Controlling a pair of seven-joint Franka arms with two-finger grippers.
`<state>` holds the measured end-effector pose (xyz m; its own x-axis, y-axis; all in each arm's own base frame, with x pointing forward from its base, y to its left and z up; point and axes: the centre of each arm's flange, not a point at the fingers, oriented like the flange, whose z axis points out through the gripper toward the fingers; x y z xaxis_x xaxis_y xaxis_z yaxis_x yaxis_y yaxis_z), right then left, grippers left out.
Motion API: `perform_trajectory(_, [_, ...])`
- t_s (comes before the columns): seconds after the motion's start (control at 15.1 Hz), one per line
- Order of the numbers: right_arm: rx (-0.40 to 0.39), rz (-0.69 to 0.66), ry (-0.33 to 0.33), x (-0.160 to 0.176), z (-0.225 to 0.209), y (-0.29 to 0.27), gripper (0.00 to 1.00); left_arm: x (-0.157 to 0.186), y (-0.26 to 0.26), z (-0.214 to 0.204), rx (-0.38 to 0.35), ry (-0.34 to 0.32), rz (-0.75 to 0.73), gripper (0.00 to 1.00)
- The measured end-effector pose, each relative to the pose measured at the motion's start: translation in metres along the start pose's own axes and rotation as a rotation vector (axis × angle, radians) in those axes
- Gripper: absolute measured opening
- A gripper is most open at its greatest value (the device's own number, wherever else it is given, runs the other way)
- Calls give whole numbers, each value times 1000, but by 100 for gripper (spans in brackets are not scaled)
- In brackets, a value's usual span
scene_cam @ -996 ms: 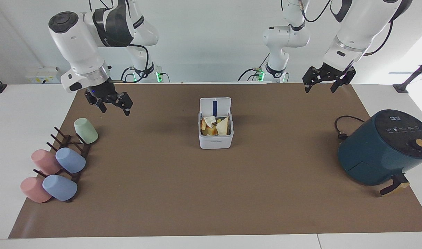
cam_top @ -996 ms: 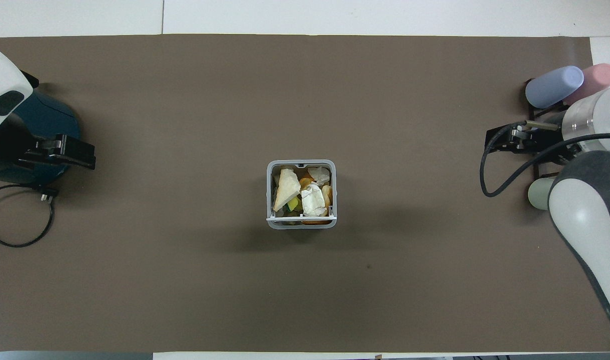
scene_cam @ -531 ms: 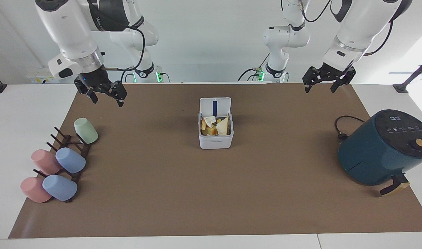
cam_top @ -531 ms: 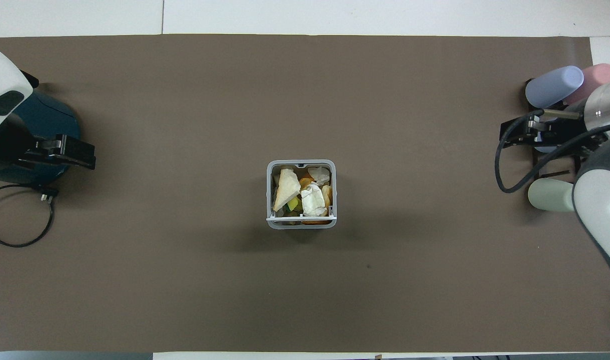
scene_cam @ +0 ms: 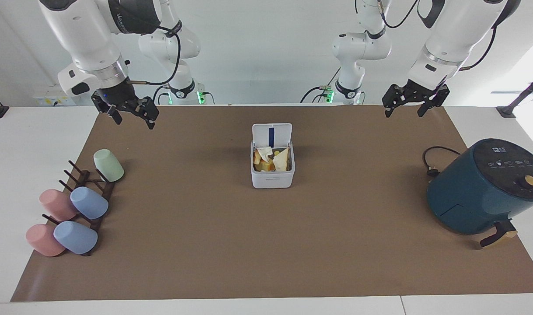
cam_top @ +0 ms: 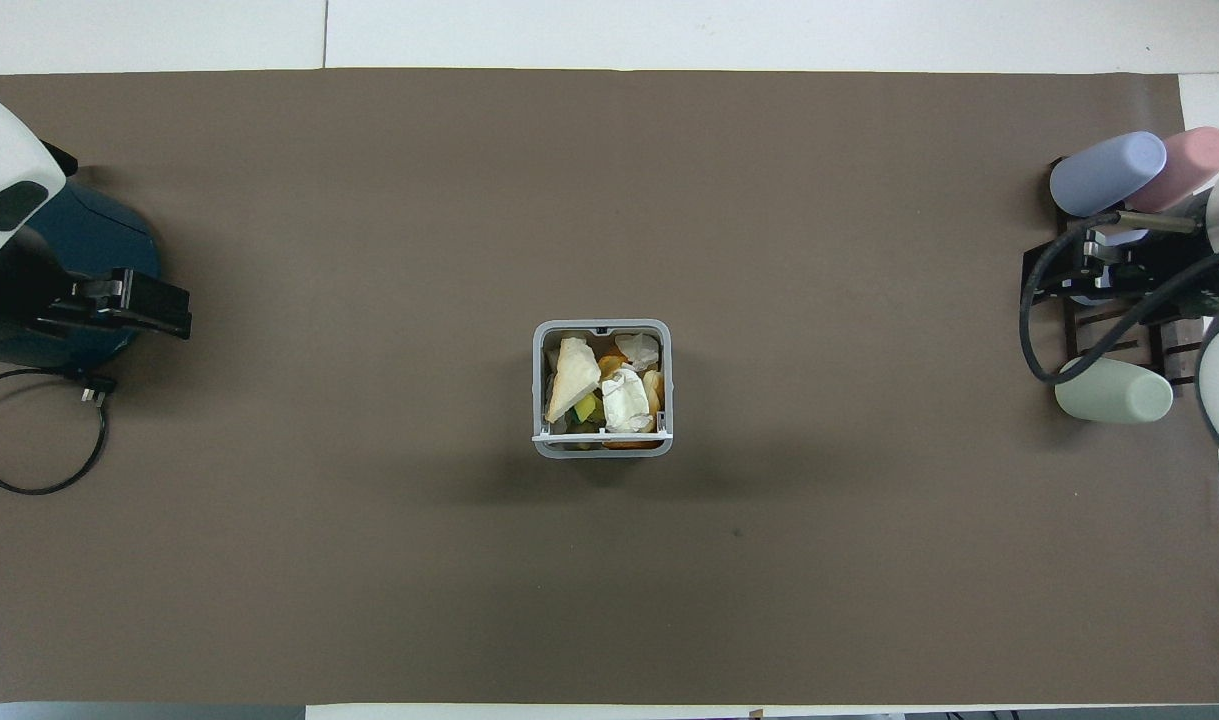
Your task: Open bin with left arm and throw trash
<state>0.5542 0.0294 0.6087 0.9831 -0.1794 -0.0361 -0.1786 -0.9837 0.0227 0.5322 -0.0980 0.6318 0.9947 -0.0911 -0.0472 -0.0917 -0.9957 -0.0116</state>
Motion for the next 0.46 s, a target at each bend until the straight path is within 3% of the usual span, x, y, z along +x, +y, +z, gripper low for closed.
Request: perform_trajectory(0.46, [0,-13,-1,0,0,1,100,0,0,0,0,0,0,100])
